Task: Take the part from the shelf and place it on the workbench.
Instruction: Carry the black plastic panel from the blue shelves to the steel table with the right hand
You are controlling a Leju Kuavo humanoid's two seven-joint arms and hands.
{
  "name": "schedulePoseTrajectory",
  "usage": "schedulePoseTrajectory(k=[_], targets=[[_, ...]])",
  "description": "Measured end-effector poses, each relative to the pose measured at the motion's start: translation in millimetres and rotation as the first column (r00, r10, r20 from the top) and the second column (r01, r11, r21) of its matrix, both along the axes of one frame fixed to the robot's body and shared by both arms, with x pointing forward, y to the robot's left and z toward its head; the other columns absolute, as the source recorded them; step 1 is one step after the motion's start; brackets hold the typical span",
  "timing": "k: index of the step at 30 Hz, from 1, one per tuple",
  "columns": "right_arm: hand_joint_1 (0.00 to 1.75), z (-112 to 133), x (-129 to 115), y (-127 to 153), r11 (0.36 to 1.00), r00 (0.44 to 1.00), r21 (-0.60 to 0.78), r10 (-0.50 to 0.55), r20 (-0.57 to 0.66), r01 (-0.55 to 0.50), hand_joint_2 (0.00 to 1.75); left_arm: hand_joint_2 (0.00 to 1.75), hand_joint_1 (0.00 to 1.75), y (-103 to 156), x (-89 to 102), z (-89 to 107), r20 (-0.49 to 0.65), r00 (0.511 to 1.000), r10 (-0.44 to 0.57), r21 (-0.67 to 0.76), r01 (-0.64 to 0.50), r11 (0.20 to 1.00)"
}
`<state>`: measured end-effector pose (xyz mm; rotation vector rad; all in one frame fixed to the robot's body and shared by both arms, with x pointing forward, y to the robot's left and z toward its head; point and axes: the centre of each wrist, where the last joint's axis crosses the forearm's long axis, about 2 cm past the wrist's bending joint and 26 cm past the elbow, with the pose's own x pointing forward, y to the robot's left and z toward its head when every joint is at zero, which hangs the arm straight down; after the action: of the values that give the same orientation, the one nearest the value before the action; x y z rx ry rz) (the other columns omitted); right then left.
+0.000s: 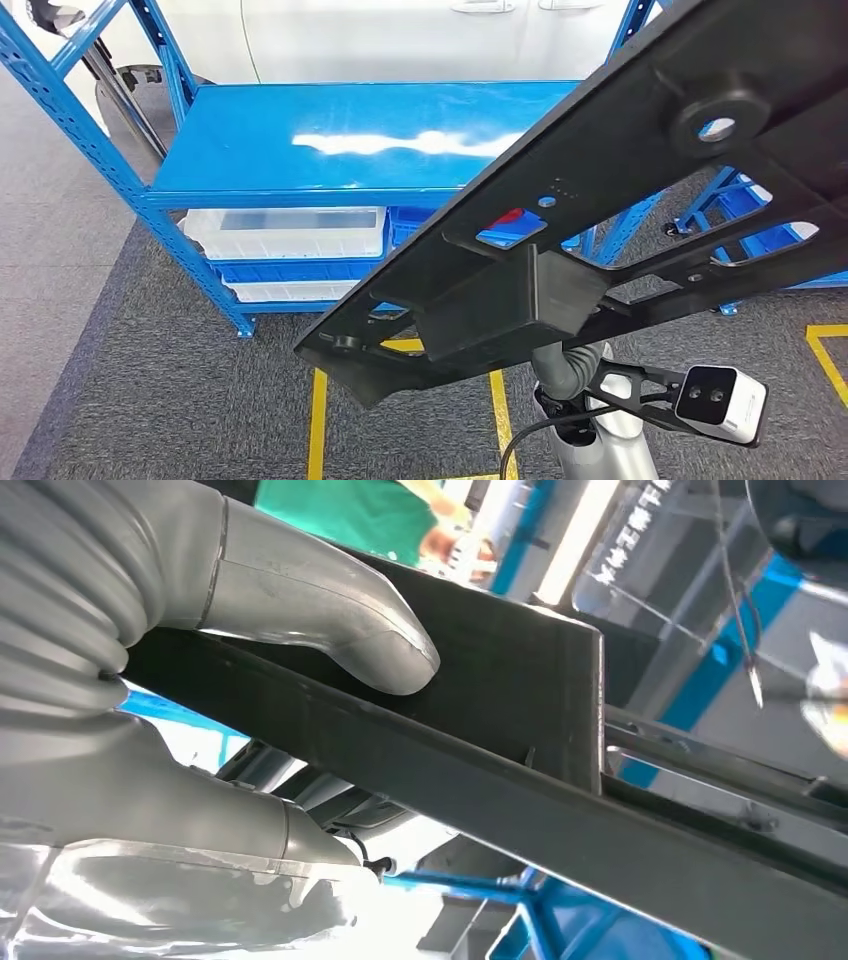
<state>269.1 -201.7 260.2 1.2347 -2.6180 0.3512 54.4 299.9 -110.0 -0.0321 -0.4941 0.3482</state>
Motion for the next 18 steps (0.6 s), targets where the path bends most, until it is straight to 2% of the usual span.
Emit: schedulePoseTrajectory(k=[8,14,18], targets=[[1.75,10,-6,-4,0.996,0.996,-0.049,-0.068,0.06,0.071,1.75,0.0,0.0,0,0.0,0.0,-0.014,1.0,0.001,0.021,0.0,1.0],[1.75,21,-10,-7,0.991,0.987,-0.025,-0.129,0.096,0.132,1.75,0.0,0.0,3,0.1,0.0,-0.083,0.996,-0.012,0.081,0.019,0.997],[1.75,24,-14,-8,0.99,0.985,-0.004,-0.139,0.105,0.14,1.75,0.0,0.0,8,-1.8,-0.1,-0.123,0.992,0.016,0.121,-0.001,0.993]])
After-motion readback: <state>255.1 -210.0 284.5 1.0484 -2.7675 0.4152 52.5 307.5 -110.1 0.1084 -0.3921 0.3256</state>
